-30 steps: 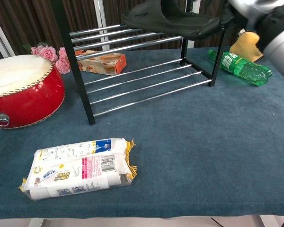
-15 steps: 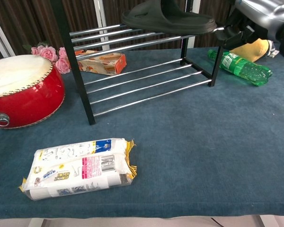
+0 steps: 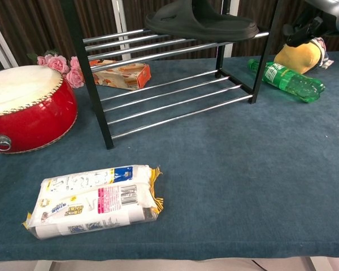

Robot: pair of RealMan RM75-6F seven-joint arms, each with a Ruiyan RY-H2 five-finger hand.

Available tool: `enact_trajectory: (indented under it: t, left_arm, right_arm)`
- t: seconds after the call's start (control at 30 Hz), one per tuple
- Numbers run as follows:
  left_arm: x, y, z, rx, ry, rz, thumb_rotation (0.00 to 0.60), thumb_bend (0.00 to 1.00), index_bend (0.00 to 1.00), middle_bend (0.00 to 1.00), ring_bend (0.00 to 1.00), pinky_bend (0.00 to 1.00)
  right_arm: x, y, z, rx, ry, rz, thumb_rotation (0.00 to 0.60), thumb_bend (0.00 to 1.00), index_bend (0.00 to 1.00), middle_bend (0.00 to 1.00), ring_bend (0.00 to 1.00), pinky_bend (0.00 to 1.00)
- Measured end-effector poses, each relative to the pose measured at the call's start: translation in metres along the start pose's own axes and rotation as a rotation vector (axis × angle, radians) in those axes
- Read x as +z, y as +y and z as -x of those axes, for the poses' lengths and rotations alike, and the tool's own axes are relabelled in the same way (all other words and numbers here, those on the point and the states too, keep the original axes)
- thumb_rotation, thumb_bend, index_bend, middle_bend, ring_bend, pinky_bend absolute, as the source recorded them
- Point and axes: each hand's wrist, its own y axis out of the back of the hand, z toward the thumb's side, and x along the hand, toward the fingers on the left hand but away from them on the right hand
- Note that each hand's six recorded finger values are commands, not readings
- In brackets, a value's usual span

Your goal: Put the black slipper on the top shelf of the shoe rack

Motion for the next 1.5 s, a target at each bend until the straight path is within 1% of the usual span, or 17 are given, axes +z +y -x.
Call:
enact_trajectory:
  t: [0.07,0.23,0.4,0.5,0.67,0.83,1.27,1.5]
  left_arm:
    - [0.000,0.000,0.000,-0.002,0.000,0.000,0.600,0.56,0.30,0.20,0.19,0.36]
    - [-0.001,-0.001,-0.001,-0.005,0.006,0.002,0.600,0.56,0.30,0.20,0.19,0.36]
    - [-0.002,0.000,-0.001,-0.003,0.012,0.004,0.600,0.56,0.30,0.21,0.19,0.36]
    - [-0.002,0.000,-0.001,-0.003,0.012,0.004,0.600,0.56,0.30,0.21,0.19,0.36]
    - [-0.002,0.000,-0.001,-0.005,0.009,0.004,0.600,0.56,0.30,0.21,0.19,0.36]
    - [-0.002,0.000,-0.001,-0.003,0.008,0.006,0.600,0.56,0.30,0.21,0.19,0.36]
    - [-0.002,0.001,0.000,-0.003,0.008,0.006,0.600,0.56,0.30,0.21,0.19,0.36]
    - [-0.001,0.001,0.000,-0.004,0.008,0.007,0.600,0.56,0.30,0.21,0.19,0.36]
  right_arm:
    - [-0.005,-0.001,0.007,0.013,-0.026,0.019,0.600,0.61,0.00,0.85,0.96,0.97]
    - [-0.014,-0.003,0.022,0.009,-0.065,0.044,0.600,0.61,0.00,0.85,0.96,0.97]
    - [-0.012,-0.011,0.031,0.054,-0.077,0.108,0.600,0.62,0.00,0.85,0.97,0.97]
    - [-0.011,-0.014,0.031,0.072,-0.073,0.125,0.600,0.62,0.00,0.85,0.97,0.97]
    - [-0.001,-0.023,0.026,0.159,-0.039,0.188,0.600,0.62,0.00,0.85,0.97,0.97]
    - [0.002,-0.026,0.019,0.205,-0.014,0.211,0.600,0.62,0.00,0.85,0.97,0.97]
    - [0.007,-0.033,0.015,0.233,0.015,0.222,0.600,0.62,0.00,0.85,0.97,0.97]
    - [0.011,-0.037,0.010,0.266,0.053,0.242,0.600,0.62,0.00,0.86,0.97,0.97]
